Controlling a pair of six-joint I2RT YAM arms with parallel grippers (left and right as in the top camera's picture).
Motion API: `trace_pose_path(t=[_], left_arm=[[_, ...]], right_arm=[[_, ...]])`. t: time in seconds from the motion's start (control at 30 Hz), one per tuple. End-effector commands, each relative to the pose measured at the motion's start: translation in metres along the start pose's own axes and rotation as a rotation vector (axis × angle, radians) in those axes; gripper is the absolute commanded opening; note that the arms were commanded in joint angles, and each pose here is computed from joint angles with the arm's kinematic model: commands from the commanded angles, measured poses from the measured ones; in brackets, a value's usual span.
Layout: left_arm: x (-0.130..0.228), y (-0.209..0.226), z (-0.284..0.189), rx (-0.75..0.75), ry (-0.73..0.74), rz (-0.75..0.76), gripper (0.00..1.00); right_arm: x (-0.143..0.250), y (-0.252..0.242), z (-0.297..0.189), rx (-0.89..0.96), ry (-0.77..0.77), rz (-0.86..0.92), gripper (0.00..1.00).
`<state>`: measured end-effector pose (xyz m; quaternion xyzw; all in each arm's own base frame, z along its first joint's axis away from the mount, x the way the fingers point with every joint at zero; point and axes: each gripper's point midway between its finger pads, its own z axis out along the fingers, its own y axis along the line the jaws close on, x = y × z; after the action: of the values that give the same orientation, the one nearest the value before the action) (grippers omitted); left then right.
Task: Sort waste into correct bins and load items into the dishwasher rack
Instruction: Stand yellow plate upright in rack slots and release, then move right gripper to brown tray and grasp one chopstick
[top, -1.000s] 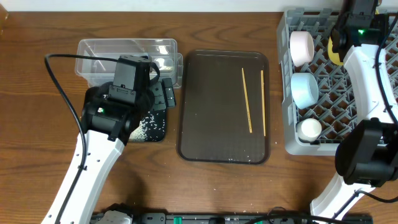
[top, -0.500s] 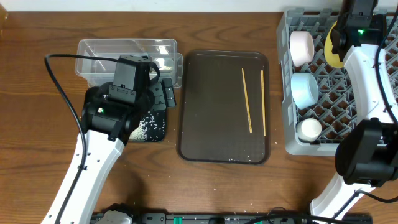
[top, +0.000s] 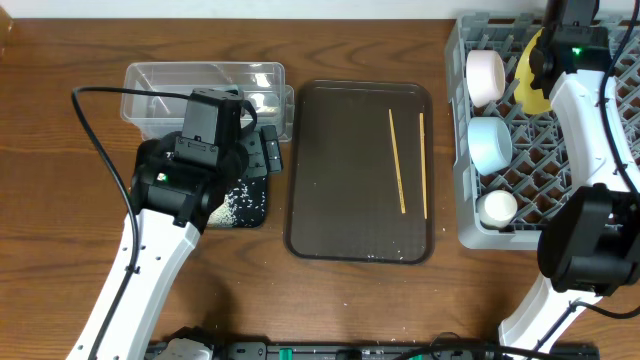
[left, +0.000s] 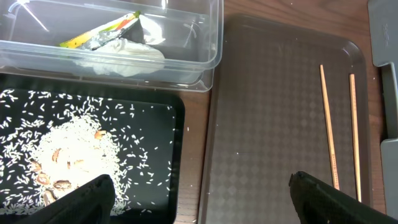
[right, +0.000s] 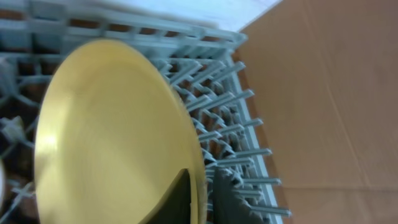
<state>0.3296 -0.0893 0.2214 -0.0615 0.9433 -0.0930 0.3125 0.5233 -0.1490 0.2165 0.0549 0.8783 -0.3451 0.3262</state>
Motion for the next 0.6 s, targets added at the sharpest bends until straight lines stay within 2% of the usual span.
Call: trace_pose_path(t=[0.0, 0.1, 0.23, 0.33, 0.57], left_arm=[[-0.001, 0.003, 0.001, -0.015, -0.002, 0.0, 0.92], [-0.001, 0.003, 0.001, -0.015, -0.002, 0.0, 0.92], [-0.001, 0.003, 0.001, -0.015, -0.002, 0.0, 0.92], [-0.001, 0.004, 0.001, -0.015, -0.002, 0.0, 0.92], [-0.001, 0.003, 0.001, -0.015, -0.002, 0.0, 0.92]], right_arm=[[0.001, 0.009, 0.006, -0.089, -0.007, 0.043, 0.28], [0.0, 0.023, 0.004, -0.168, -0.018, 0.039, 0.46], [0.001, 0.032, 0.002, -0.225, -0.014, 0.057, 0.56], [0.0, 0.029, -0.005, -0.236, -0.013, 0.097, 0.59], [-0.016, 0.009, -0.03, -0.25, -0.068, 0.152, 0.58]])
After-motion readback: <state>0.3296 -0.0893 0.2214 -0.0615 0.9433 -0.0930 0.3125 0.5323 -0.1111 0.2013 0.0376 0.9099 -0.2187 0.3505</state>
